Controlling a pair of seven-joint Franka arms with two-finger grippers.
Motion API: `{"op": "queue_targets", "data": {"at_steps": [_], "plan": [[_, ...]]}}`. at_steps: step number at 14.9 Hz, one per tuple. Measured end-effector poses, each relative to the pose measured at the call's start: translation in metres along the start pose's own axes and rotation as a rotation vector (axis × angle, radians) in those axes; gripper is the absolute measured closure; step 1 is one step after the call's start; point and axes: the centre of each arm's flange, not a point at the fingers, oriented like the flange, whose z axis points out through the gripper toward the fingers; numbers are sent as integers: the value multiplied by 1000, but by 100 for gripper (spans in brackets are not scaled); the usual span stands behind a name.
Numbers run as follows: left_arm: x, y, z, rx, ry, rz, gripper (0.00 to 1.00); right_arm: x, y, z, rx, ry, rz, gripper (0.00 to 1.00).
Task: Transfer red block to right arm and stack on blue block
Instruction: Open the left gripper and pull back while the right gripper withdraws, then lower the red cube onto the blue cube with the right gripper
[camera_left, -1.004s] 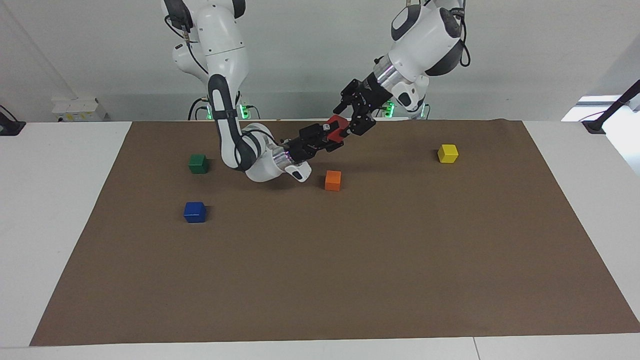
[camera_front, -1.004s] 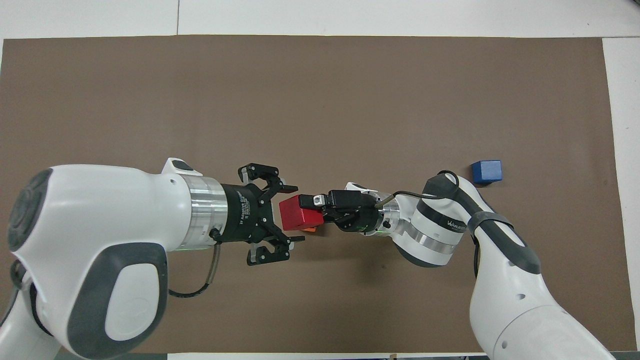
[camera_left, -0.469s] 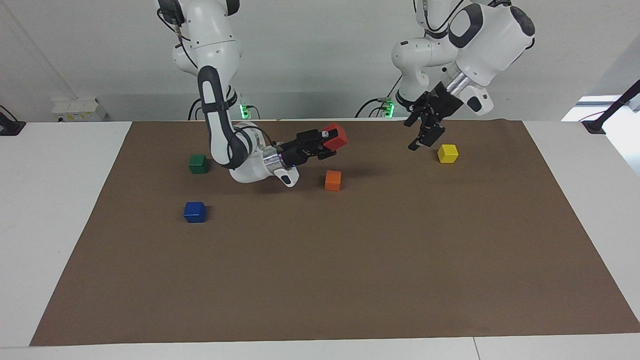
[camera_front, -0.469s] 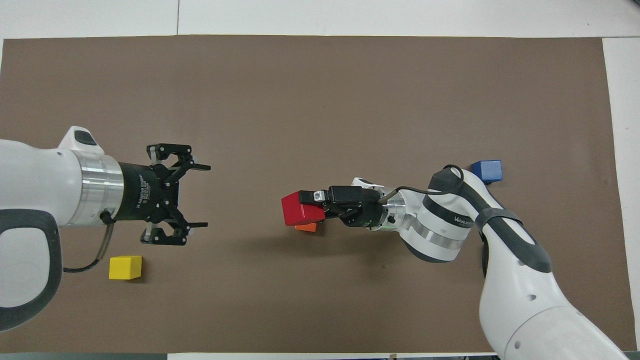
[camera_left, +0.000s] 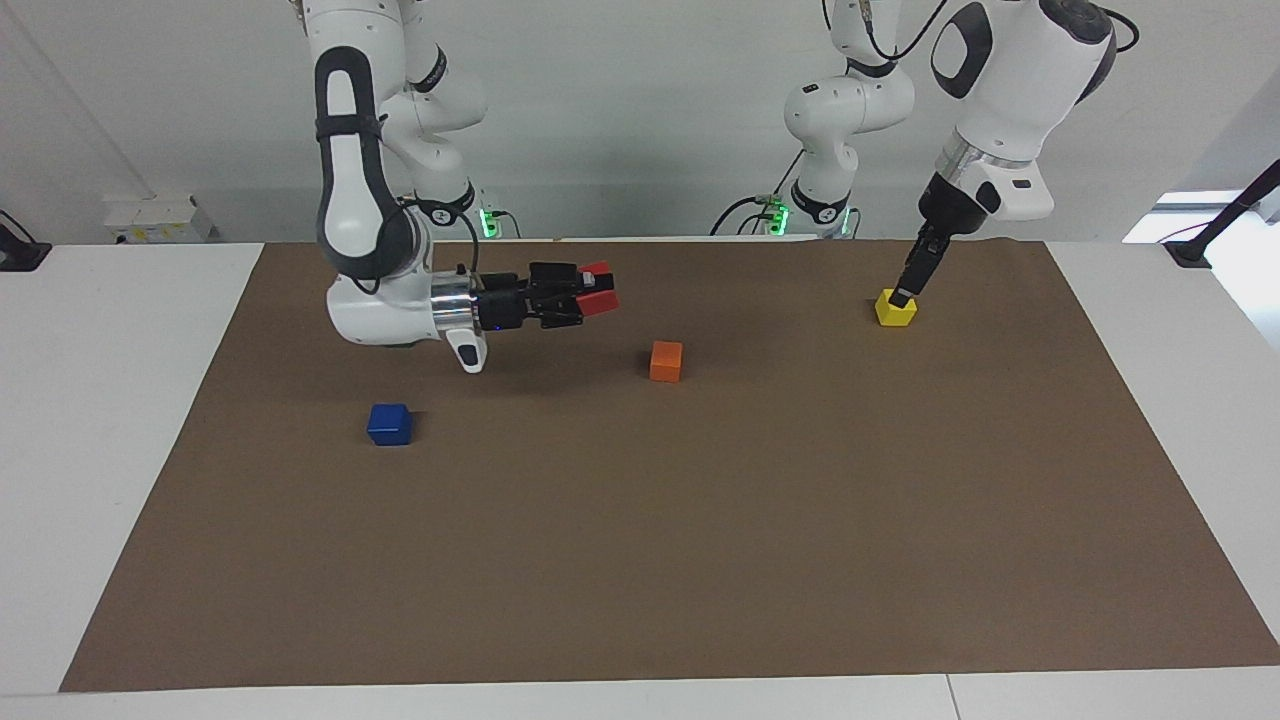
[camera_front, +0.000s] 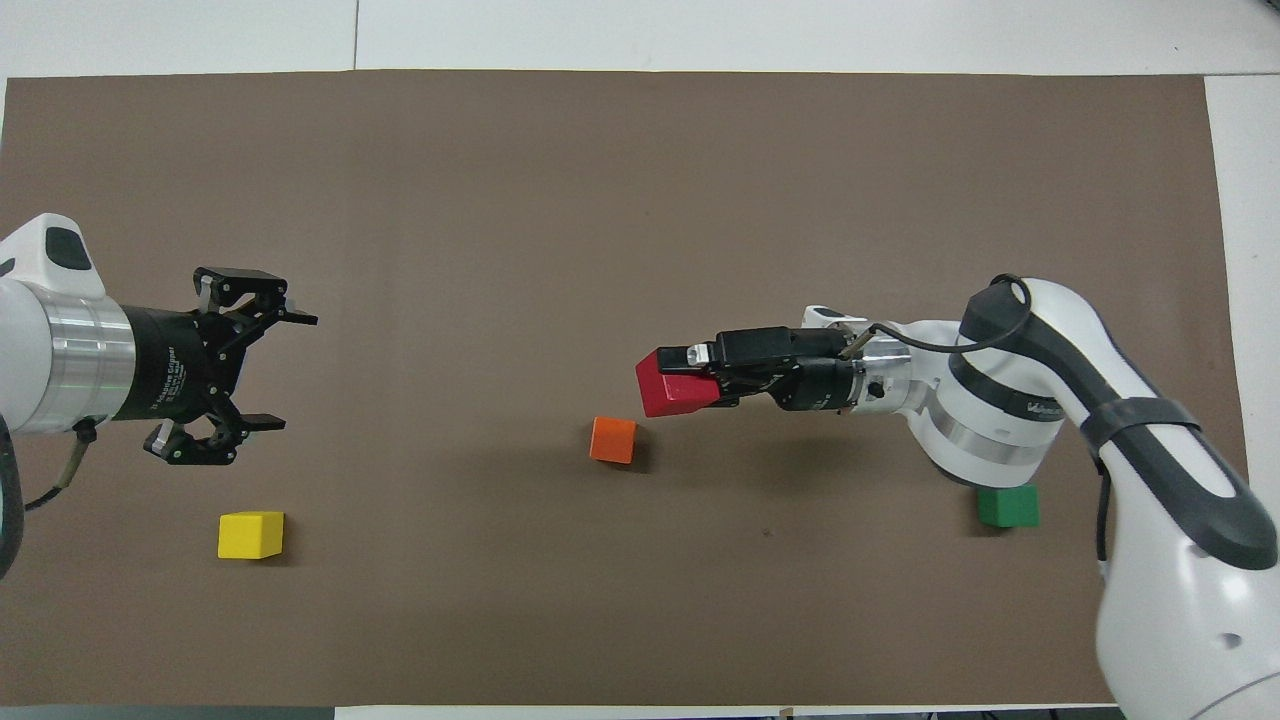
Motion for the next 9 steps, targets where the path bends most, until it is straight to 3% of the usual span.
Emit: {"op": "queue_targets", "data": {"at_steps": [2, 5, 9], "plan": [[18, -10, -11, 63, -7, 204, 0, -10, -20, -35, -185, 2, -14, 41], [50, -11, -22, 180, 5, 396, 0, -22, -35, -78, -463, 4, -53, 41], [75, 17, -17, 226, 7, 566, 0, -28, -56, -114, -817, 4, -107, 41]]}}
